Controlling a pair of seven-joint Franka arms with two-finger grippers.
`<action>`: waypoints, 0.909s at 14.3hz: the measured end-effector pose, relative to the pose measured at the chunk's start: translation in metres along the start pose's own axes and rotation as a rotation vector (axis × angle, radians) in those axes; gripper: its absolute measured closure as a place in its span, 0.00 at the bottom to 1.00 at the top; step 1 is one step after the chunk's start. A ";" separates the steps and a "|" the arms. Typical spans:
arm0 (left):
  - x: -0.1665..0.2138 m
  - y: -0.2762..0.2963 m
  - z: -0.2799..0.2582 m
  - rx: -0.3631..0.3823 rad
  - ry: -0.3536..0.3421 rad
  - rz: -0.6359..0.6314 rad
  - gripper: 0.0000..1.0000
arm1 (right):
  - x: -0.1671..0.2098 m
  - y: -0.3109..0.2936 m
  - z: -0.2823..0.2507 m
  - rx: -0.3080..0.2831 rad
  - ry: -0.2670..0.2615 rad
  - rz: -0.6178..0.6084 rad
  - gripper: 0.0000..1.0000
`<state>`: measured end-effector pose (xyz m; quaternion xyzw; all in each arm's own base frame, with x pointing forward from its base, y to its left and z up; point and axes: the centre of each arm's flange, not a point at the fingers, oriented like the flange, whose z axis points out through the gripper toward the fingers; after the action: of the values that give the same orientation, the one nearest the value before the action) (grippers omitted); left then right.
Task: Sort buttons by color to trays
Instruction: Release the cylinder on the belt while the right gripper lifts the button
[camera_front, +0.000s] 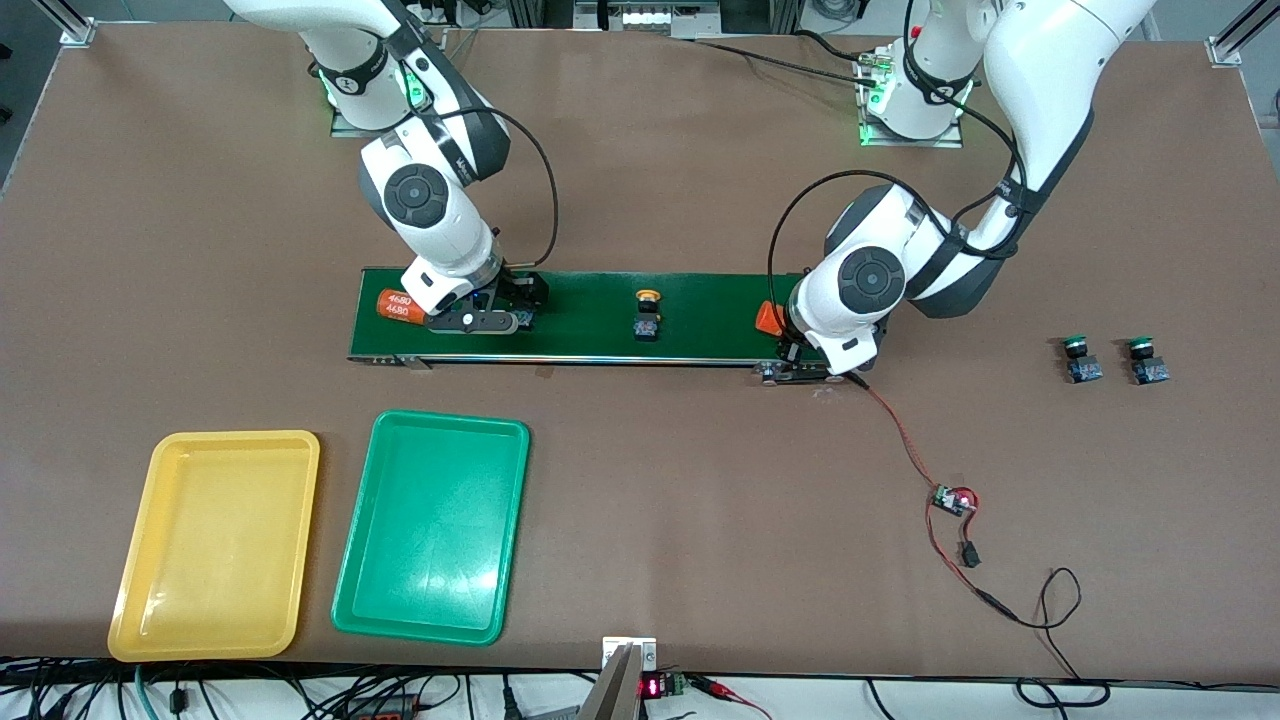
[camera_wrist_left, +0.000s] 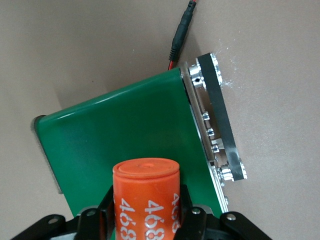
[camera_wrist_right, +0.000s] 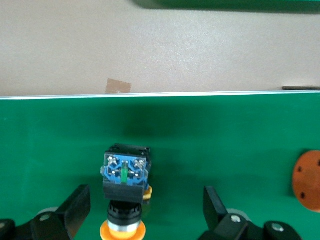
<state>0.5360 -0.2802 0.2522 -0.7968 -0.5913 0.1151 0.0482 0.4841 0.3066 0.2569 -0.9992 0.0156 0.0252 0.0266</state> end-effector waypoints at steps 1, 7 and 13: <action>0.000 -0.001 0.002 0.003 0.000 -0.002 0.45 | -0.001 -0.001 0.005 -0.001 -0.003 -0.002 0.00; -0.001 -0.001 0.003 0.004 0.001 -0.007 0.00 | 0.003 0.003 0.019 -0.018 0.001 -0.015 0.18; 0.022 -0.003 -0.030 -0.004 0.049 0.123 0.00 | 0.031 0.010 -0.010 -0.045 -0.004 0.021 0.59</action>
<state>0.5469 -0.2563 0.2791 -0.8343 -0.5400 0.0970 0.0539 0.5156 0.2948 0.2644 -0.9993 0.0253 0.0278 0.0040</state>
